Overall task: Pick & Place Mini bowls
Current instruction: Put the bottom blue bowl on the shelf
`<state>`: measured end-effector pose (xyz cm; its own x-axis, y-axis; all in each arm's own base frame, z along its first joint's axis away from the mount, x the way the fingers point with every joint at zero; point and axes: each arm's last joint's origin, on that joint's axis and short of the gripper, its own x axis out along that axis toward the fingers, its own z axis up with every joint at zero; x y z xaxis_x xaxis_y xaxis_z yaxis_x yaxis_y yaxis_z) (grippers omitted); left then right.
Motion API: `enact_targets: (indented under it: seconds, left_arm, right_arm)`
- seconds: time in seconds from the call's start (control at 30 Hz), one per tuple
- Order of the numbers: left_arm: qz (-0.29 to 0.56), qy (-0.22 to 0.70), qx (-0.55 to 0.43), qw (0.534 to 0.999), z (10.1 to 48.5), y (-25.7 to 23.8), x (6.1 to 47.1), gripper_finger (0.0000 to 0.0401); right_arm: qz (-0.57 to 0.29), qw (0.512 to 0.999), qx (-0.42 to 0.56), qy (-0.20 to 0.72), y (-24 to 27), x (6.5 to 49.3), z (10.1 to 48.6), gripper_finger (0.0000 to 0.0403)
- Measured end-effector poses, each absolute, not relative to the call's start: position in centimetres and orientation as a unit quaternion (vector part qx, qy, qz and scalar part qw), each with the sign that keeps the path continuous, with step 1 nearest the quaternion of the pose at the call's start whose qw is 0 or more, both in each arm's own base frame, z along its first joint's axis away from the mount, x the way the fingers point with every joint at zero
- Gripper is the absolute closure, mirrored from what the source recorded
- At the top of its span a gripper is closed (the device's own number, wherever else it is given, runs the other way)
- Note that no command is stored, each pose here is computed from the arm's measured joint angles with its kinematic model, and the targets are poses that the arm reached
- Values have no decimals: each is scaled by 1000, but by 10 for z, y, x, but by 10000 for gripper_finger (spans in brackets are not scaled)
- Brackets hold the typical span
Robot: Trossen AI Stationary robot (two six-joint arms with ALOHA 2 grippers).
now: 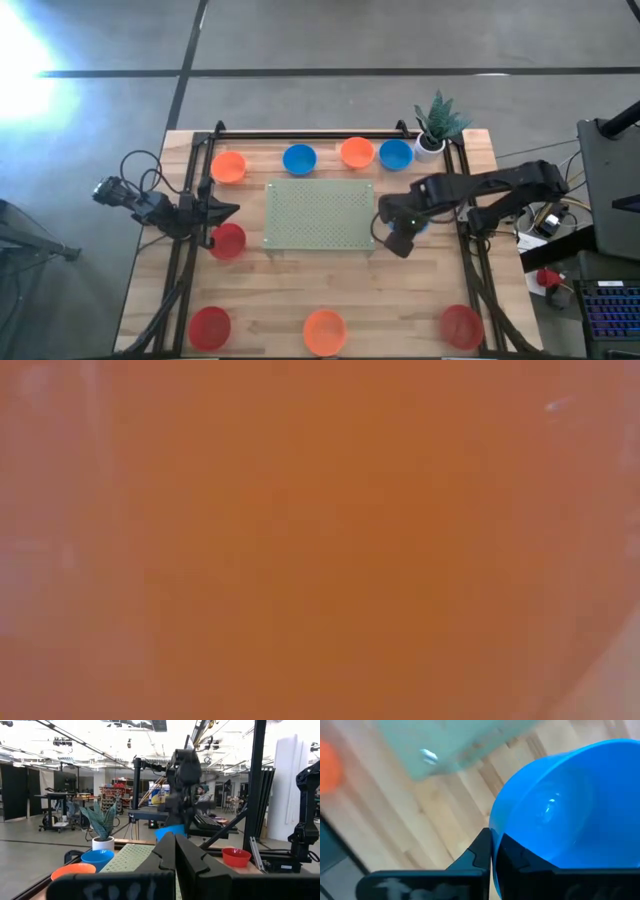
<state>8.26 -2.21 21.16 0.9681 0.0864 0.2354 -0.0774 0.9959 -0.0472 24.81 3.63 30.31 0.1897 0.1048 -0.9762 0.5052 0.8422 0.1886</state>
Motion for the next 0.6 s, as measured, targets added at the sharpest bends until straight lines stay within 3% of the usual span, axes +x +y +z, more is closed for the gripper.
enact_targets:
  seconds: [0.37,0.6]
  left_arm:
    - [42,-111,-18,993,210,-23,84,401]
    - [41,-105,-28,993,209,-23,86,401]
  right_arm:
    - [-28,776,123,618,39,282,333,395]
    - [26,769,41,638,37,319,325,395]
